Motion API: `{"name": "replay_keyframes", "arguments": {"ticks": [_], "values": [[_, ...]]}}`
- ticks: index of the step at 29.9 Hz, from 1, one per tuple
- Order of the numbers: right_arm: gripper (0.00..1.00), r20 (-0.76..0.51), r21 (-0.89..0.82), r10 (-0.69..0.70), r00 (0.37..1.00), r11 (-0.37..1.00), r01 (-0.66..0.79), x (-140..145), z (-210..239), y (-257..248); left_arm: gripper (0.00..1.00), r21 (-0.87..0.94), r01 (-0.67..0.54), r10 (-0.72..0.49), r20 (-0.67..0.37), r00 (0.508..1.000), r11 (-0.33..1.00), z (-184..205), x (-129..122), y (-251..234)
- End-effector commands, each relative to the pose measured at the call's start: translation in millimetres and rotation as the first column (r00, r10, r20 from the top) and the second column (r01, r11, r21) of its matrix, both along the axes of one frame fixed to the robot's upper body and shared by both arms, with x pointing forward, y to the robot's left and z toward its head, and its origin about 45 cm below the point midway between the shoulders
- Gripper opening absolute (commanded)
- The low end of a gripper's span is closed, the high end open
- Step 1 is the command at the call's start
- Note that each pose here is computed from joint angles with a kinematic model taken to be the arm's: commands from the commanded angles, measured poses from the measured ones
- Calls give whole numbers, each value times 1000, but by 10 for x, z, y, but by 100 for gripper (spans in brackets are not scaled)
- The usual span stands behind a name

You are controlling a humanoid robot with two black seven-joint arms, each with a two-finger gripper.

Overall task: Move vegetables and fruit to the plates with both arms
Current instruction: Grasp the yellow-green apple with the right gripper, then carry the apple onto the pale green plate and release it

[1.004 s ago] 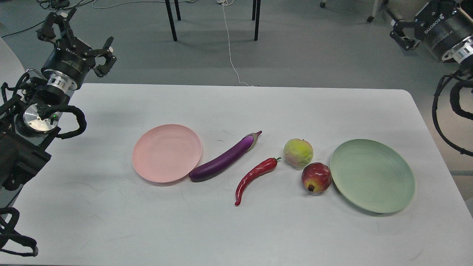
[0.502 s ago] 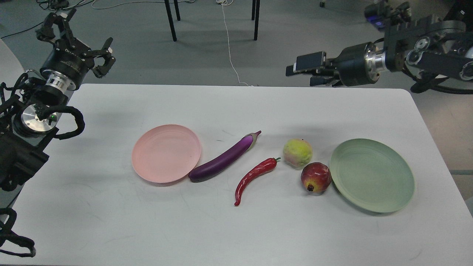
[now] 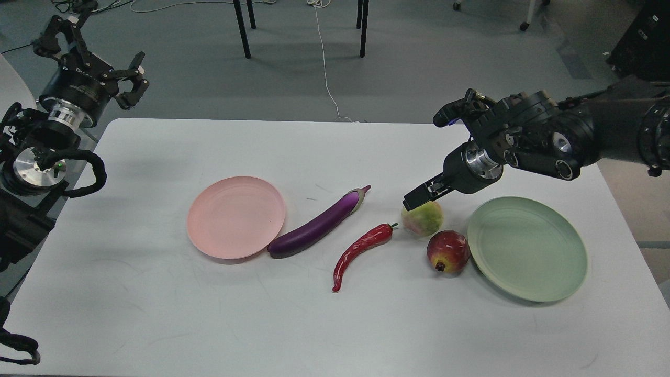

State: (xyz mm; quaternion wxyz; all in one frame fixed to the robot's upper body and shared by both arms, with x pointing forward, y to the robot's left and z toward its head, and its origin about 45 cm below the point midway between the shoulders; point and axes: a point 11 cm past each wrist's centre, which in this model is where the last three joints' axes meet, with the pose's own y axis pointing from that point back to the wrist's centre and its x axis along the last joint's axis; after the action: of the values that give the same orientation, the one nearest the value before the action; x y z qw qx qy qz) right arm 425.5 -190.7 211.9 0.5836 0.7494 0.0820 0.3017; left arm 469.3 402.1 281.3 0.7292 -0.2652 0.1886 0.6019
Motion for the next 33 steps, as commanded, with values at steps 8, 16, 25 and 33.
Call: {"name": "replay_keyframes", "arguments": {"ticks": [8,16,25,33], "values": [[93,-24,-31,23,999,999,-24,-66,-352,93,98,12,1,0,-5,1000,1000,1,-7,21],[83,-13,-48,37,999,998,-38,-96,-503,3,98,9,2,-2,-7,1000,1000,-18,-7,6],[52,32,-39,-11,999,999,12,45,-248,-260,98,7,7,-7,-6,1000,1000,-16,3,-21],[52,26,65,-172,985,983,170,-67,286,-908,98,5,19,-19,3,1000,1000,42,35,-66]]}}
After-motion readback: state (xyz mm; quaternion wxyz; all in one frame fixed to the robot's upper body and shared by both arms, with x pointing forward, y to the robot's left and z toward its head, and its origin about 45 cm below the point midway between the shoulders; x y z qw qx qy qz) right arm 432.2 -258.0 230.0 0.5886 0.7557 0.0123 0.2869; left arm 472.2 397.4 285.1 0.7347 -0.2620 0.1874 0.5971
